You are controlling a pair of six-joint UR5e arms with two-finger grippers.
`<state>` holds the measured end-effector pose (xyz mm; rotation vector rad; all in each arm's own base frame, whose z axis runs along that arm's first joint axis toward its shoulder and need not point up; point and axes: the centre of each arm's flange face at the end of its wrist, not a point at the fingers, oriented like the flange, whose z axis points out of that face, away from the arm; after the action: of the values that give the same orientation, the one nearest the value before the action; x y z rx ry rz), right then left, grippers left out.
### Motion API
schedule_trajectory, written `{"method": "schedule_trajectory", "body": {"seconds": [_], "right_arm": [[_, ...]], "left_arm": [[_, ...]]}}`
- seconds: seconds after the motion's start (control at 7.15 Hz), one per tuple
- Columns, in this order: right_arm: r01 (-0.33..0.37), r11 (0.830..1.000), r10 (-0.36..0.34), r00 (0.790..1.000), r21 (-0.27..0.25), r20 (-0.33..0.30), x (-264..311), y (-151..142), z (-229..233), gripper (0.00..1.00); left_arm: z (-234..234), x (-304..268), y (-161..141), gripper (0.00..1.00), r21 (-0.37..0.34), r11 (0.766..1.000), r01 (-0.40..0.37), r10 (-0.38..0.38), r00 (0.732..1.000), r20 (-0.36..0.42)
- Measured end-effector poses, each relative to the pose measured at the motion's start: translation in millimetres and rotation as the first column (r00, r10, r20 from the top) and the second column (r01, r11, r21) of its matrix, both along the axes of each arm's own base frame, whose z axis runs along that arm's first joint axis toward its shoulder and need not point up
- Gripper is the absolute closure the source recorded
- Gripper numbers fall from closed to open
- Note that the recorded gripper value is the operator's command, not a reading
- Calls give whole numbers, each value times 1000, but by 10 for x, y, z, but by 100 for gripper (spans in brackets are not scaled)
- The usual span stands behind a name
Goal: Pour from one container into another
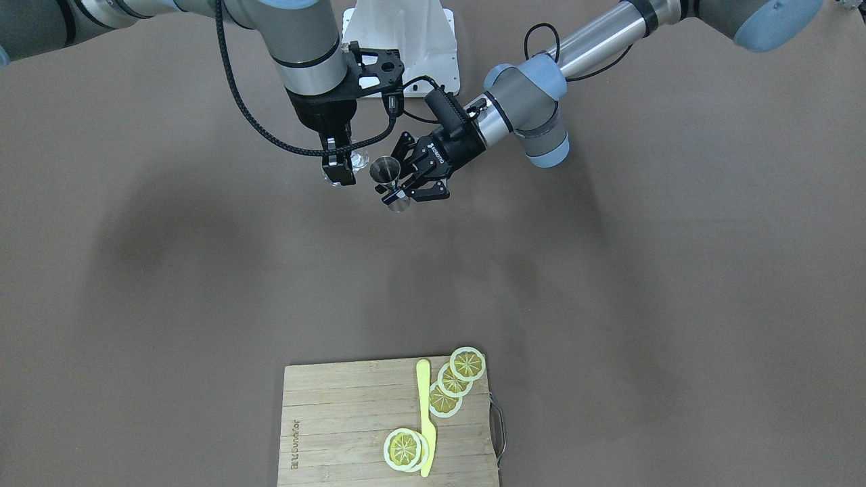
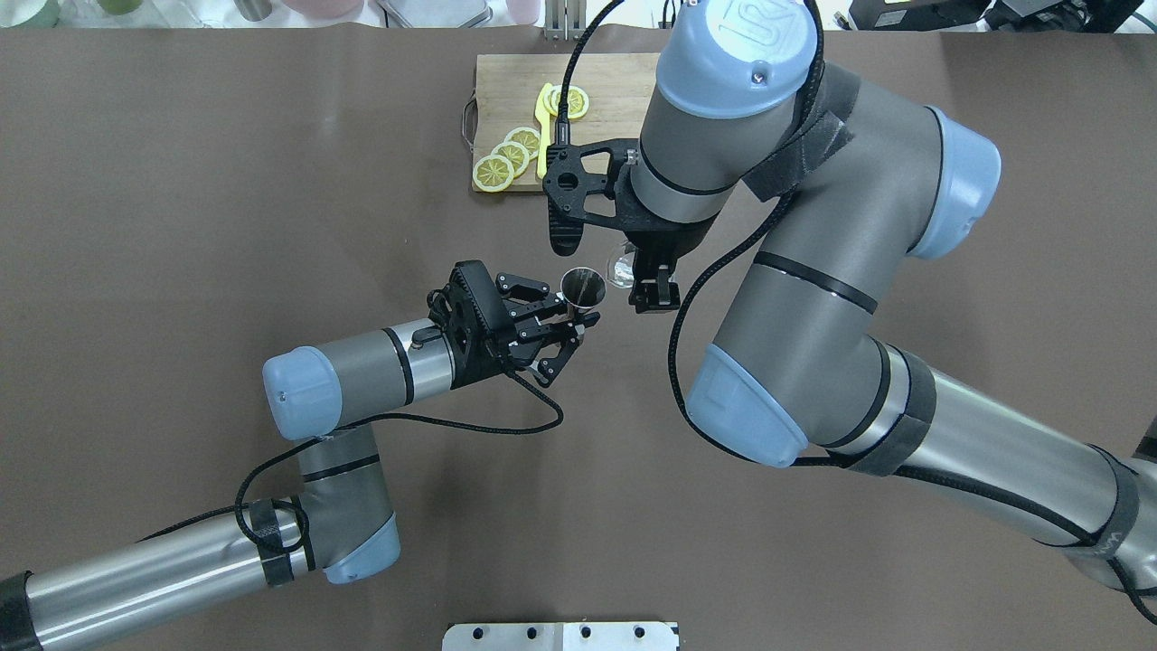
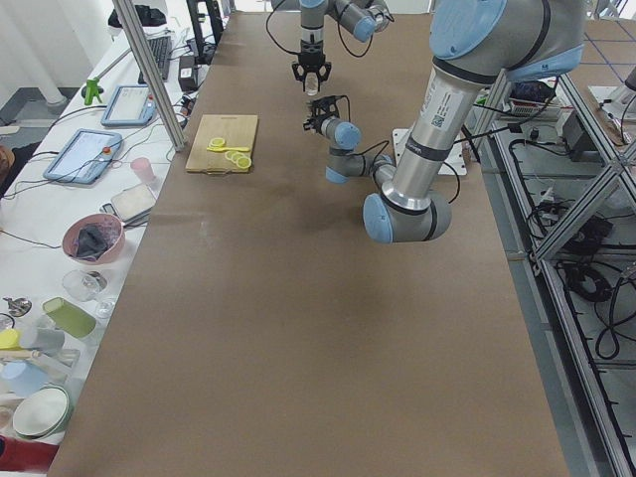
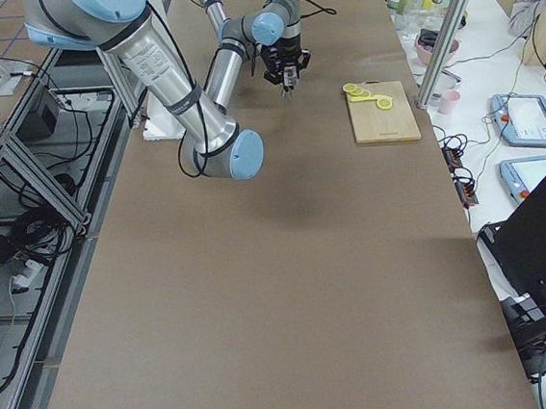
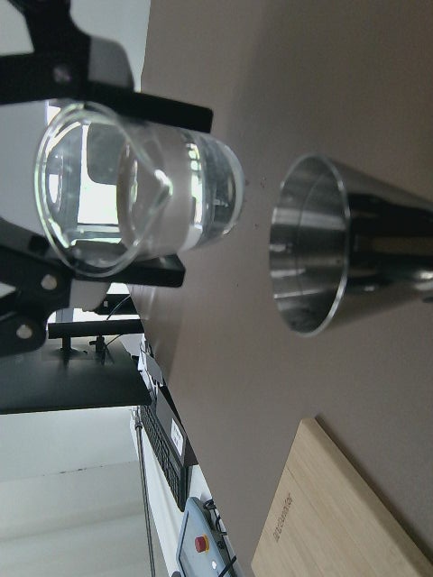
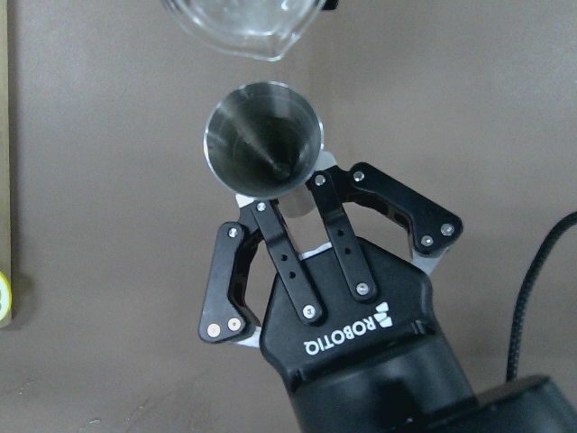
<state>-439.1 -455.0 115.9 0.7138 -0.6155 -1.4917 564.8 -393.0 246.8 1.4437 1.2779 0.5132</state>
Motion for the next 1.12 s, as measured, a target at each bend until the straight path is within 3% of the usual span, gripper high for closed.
{"method": "schedule_trajectory", "body": {"seconds": [1.12], "right_arm": [[-6,1000,5,998,-10,-63,-179,-57,-156,100]], "left_arm": [[0,0,0,100,0,1000,0,0,1000,0]]}}
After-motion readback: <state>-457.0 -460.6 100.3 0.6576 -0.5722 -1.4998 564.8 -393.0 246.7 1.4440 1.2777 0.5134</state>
